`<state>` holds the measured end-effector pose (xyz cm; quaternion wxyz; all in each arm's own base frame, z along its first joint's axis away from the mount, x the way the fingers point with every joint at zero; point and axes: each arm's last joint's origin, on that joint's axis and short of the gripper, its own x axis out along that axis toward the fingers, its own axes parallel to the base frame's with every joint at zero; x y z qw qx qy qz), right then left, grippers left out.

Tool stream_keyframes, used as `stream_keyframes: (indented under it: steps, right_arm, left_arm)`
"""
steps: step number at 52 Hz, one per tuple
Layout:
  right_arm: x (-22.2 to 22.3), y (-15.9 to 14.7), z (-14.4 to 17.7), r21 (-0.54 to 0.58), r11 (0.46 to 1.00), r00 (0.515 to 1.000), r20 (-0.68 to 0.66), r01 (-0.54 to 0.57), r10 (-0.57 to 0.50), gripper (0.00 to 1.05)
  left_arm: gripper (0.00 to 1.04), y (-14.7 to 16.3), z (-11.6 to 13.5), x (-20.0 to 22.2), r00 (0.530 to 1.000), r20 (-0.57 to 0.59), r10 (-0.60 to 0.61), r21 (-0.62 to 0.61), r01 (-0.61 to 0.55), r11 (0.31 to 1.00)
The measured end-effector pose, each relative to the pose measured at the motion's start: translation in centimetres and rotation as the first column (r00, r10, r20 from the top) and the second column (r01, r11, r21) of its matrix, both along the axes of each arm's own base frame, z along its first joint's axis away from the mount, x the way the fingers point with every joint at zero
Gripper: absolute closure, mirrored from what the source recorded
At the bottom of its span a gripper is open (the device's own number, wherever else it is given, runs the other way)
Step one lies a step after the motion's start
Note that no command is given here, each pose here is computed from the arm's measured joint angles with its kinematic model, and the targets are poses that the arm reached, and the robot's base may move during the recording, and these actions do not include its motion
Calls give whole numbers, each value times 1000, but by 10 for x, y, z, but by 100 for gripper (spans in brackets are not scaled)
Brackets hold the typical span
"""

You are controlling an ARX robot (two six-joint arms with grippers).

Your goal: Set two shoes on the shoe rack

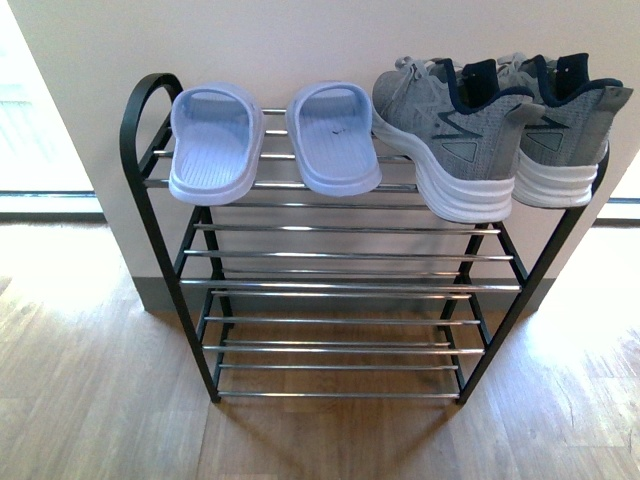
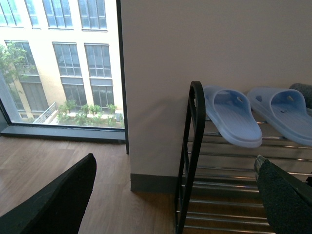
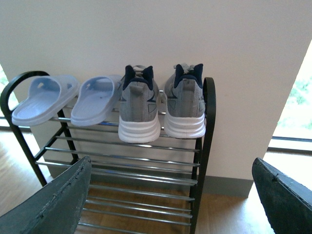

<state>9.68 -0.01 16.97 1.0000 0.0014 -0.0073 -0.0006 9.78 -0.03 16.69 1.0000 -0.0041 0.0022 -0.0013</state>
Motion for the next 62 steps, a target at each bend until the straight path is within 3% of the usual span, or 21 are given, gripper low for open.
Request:
stream_keyframes:
  steps: [62]
  right_arm:
    - [0,0,0,0,1000,1000,0,1,-1,9]
  left_arm:
    - [9,0,0,0,1000,0,0,0,0,1000]
